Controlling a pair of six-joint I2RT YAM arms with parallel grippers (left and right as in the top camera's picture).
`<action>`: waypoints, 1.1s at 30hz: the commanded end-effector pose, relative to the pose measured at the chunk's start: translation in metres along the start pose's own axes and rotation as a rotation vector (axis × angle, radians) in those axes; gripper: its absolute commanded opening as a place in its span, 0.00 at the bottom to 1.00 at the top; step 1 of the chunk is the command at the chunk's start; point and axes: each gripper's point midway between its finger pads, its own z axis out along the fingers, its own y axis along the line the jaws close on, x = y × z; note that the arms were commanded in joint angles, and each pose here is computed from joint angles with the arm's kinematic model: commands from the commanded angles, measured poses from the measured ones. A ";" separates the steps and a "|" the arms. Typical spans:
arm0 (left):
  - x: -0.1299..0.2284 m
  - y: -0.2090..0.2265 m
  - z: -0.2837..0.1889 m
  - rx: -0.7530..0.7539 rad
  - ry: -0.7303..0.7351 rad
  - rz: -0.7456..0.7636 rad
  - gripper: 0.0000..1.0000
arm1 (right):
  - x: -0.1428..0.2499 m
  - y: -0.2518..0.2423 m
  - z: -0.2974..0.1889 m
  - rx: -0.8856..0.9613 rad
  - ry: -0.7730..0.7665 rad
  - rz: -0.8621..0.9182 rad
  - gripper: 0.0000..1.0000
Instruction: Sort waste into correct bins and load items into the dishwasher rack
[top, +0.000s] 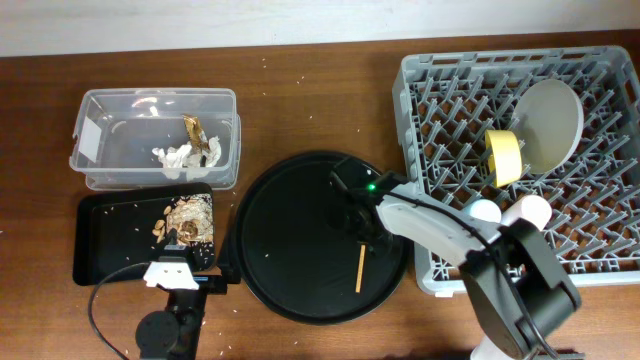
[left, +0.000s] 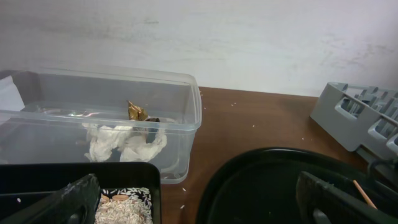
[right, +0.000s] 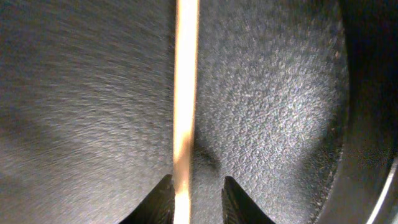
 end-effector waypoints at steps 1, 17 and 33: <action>0.003 0.000 0.000 0.003 0.004 0.005 0.99 | 0.000 -0.004 0.004 0.024 -0.009 0.029 0.21; 0.003 0.000 0.000 0.004 0.004 0.005 0.99 | -0.144 -0.114 -0.169 0.110 -0.543 -0.177 0.04; 0.003 0.000 0.000 0.004 0.004 0.005 0.99 | 0.003 -0.051 -0.338 -0.455 -0.737 -0.445 0.99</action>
